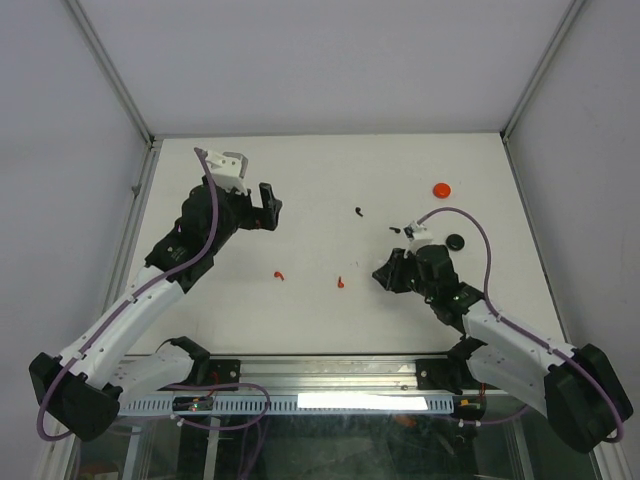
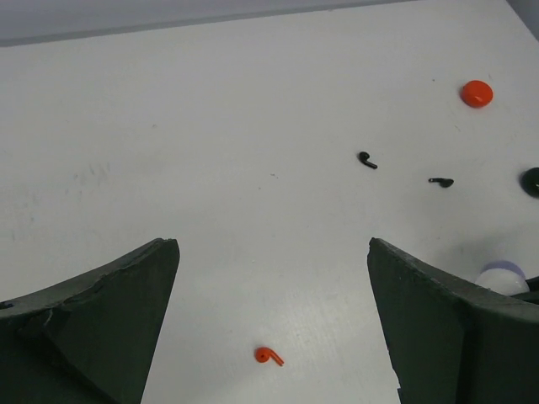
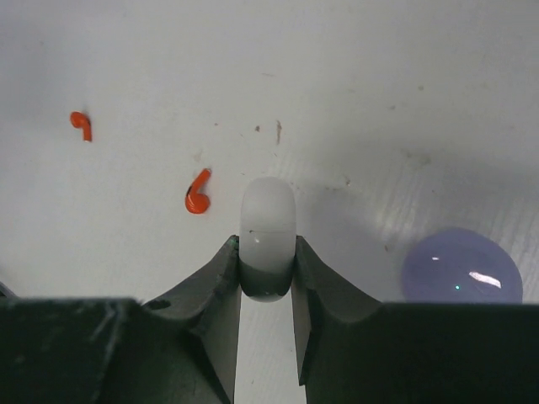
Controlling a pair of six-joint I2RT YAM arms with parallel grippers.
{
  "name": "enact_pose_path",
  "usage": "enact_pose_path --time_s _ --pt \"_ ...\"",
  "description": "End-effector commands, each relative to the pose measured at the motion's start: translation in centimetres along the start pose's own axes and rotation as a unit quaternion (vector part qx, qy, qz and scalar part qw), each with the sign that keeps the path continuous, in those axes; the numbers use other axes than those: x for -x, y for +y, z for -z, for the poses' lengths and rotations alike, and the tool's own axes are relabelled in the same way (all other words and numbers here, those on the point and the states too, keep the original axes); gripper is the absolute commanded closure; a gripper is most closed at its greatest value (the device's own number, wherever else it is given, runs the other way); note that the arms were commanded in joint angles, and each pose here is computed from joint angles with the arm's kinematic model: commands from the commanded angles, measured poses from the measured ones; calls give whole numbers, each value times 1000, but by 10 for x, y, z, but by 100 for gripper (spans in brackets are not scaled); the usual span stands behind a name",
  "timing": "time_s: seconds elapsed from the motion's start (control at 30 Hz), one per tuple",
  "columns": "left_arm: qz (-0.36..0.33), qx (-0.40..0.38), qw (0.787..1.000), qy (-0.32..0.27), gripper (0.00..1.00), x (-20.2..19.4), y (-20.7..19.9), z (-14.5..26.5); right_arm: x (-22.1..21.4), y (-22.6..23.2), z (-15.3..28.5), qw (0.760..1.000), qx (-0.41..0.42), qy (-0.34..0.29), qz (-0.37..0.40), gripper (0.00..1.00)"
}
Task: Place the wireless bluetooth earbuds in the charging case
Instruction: Place the charging case at the center of the board.
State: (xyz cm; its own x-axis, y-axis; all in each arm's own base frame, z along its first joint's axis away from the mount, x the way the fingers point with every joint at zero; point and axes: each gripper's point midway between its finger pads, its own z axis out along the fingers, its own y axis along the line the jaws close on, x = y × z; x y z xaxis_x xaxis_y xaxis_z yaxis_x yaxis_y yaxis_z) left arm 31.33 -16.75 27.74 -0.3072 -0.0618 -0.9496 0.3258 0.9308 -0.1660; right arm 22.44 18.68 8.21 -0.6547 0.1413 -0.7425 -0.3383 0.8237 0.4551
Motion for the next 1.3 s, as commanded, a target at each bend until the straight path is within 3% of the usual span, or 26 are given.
enact_pose_path --time_s 0.0,0.3,0.43,0.73,1.27 --pt "-16 20 999 -27 1 8 11 5 17 -7 -8 998 -39 -22 -45 100" --pt "-17 14 1000 -18 1 4 12 1 -6 -24 -22 994 -72 19 -74 100" --pt "-15 13 1000 -19 1 5 13 1 -13 -27 -27 993 -81 42 -80 95" --pt "-14 15 1000 -20 1 5 16 2 -9 -35 -24 989 -114 47 -80 78" --pt "-7 16 999 -28 1 11 18 6 44 -24 11 991 -123 -25 -37 46"
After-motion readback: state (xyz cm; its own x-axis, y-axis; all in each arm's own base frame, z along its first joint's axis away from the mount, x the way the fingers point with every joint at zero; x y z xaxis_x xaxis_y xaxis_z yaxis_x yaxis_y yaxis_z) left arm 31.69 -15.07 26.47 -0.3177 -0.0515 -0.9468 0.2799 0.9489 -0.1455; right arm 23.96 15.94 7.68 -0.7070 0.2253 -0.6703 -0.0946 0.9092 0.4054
